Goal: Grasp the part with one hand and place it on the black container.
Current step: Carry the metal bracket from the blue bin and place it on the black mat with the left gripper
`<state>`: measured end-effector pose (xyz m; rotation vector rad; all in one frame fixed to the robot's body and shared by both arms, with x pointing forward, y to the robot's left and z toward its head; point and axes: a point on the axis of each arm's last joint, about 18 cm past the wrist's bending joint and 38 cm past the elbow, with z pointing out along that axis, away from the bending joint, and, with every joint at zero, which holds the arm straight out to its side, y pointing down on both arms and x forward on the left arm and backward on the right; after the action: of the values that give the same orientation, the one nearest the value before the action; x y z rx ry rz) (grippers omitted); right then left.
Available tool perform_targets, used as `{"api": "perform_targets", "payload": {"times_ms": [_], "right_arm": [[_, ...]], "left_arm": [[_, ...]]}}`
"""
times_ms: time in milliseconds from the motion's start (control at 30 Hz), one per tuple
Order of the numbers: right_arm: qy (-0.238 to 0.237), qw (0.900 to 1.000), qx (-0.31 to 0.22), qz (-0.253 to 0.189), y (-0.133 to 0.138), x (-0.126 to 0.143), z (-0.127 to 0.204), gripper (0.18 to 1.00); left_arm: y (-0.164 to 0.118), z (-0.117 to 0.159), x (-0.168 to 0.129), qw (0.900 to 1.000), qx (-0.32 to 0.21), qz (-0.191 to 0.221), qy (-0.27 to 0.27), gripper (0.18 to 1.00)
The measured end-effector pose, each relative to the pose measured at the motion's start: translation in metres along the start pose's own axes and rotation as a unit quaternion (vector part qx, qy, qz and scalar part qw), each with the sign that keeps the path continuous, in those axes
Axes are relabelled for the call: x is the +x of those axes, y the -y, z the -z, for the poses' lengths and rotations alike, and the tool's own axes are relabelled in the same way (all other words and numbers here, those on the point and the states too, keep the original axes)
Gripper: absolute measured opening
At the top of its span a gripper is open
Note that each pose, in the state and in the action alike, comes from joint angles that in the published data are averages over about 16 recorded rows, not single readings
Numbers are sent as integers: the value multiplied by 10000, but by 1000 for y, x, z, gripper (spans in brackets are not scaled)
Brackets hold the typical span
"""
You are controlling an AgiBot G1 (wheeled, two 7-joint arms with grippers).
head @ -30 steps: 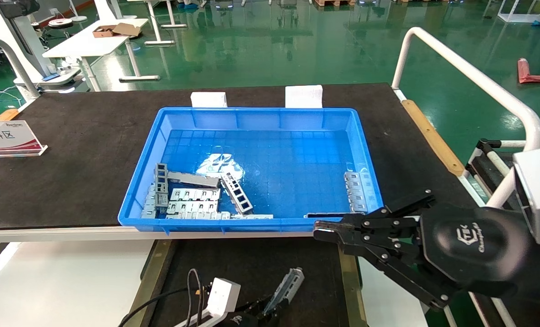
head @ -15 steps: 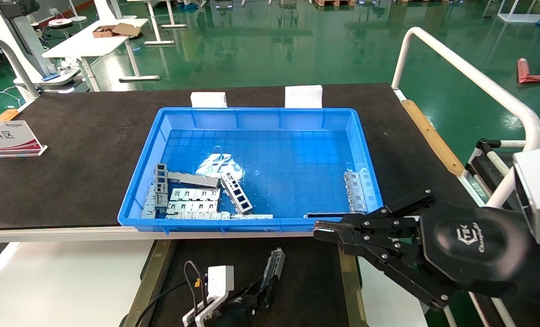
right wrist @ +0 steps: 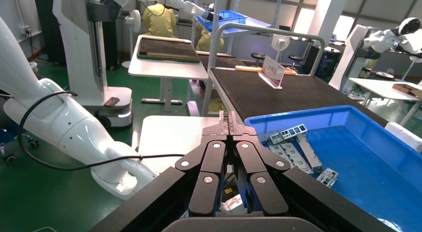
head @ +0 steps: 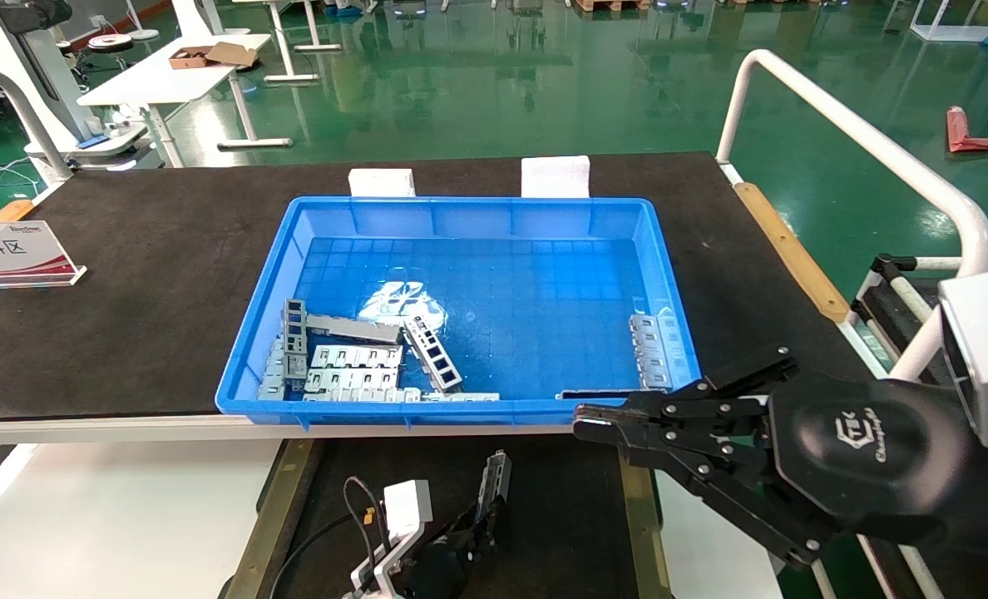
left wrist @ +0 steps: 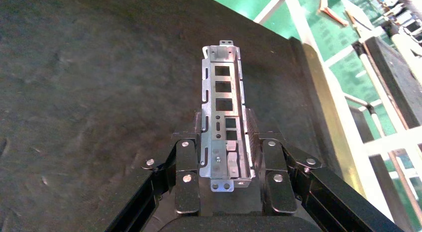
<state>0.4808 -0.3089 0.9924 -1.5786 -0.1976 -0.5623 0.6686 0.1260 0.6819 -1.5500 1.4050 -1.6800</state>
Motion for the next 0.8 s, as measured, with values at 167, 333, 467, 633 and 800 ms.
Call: {"api": "perform_targets", "payload": {"times_ms": [167, 333, 467, 633, 800], "right_arm": [[0, 10000, 0, 0, 0, 0, 0, 191], [0, 10000, 0, 0, 0, 0, 0, 192], [0, 10000, 0, 0, 0, 0, 0, 194], [0, 10000, 0, 0, 0, 0, 0, 209], [0, 10000, 0, 0, 0, 0, 0, 240]], "left_arm": [[-3, -3, -4, 10000, -12, 50, 77, 360], [-5, -4, -7, 9999, -38, 88, 123, 360], [-8, -5, -9, 9998, -58, 115, 148, 363], [-9, -4, -9, 9998, -67, 125, 145, 376], [-9, -3, -6, 9999, -62, 47, 80, 405]]}}
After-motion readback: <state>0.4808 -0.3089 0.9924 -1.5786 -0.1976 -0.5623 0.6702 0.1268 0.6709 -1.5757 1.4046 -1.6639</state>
